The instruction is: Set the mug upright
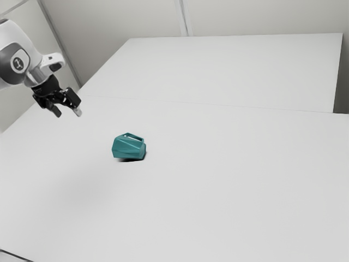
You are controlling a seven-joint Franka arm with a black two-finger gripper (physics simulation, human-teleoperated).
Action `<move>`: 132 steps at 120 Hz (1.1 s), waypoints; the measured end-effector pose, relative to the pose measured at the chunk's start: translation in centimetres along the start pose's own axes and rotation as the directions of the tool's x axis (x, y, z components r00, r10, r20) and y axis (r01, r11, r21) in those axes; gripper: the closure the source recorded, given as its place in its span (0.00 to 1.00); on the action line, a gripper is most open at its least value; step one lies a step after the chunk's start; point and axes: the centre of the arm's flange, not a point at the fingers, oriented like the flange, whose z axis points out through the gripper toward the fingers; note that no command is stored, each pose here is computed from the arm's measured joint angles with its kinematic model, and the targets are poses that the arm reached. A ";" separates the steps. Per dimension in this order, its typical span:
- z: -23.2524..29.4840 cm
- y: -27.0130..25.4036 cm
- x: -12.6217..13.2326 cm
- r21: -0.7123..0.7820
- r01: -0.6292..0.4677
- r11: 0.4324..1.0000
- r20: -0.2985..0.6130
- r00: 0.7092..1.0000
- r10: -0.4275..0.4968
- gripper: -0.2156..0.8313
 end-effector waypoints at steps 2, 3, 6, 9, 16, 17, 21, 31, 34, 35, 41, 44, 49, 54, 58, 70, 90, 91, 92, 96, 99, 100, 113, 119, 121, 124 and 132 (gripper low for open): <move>0.4 -0.3 -0.1 -0.014 0.008 1.000 0.002 1.000 -0.008 0.23; 0.5 -0.5 -0.2 -0.020 0.012 1.000 0.003 1.000 -0.012 0.23; 0.9 -0.8 -0.2 -0.038 0.020 0.999 0.003 1.000 -0.020 0.23; 1.3 -1.1 -0.3 -0.055 0.029 0.998 0.004 1.000 -0.029 0.23; 2.1 -1.7 -0.4 -0.093 0.042 0.995 0.005 0.999 -0.041 0.23; 2.3 -1.8 -0.5 -0.100 0.044 0.994 0.005 0.999 -0.044 0.23; 2.8 -2.3 -0.7 -0.125 0.053 0.991 0.005 0.999 -0.053 0.23; 4.4 -3.3 -1.5 -0.198 0.076 0.977 0.013 0.997 -0.075 0.23; 4.8 -3.5 -1.7 -0.219 0.080 0.973 0.012 0.997 -0.079 0.23; 4.9 -3.5 -1.7 -0.225 0.080 0.971 0.011 0.997 -0.080 0.23; 5.5 -3.9 -1.9 -0.265 0.082 0.961 0.007 0.996 -0.083 0.23; 5.8 -4.2 -2.1 -0.285 0.085 0.955 0.005 0.996 -0.087 0.23; 6.4 -4.6 -2.4 -0.312 0.086 0.946 0.004 0.996 -0.090 0.23; 6.8 -5.1 -2.6 -0.338 0.088 0.937 0.004 0.996 -0.092 0.23; 7.2 -5.5 -2.7 -0.357 0.088 0.930 0.008 0.996 -0.092 0.23; 8.9 -6.6 -3.1 -0.418 0.098 0.903 0.022 0.995 -0.098 0.23; 11.8 -7.4 -3.2 -0.522 0.096 0.847 0.032 0.995 -0.093 0.23; 11.8 -7.4 -3.2 -0.526 0.094 0.845 0.030 0.995 -0.092 0.23; 11.9 -7.4 -3.2 -0.531 0.092 0.842 0.028 0.995 -0.091 0.23; 12.0 -7.5 -3.2 -0.546 0.084 0.834 0.020 0.996 -0.088 0.23; 12.2 -7.7 -3.0 -0.554 0.080 0.828 0.016 0.996 -0.086 0.23; 12.4 -7.8 -3.0 -0.557 0.080 0.826 0.015 0.996 -0.086 0.23; 14.2 -7.9 -2.0 -0.589 0.059 0.806 0.008 0.998 -0.067 0.23; 15.1 -7.8 -1.2 -0.602 0.046 0.797 0.004 0.999 -0.054 0.23; 15.3 -7.8 -0.9 -0.604 0.041 0.796 0.002 0.999 -0.050 0.23; 15.6 -7.8 -0.5 -0.608 0.032 0.793 -0.002 0.999 -0.042 0.23; 16.4 -7.7 0.3 -0.618 0.010 0.786 -0.014 1.000 -0.023 0.23</move>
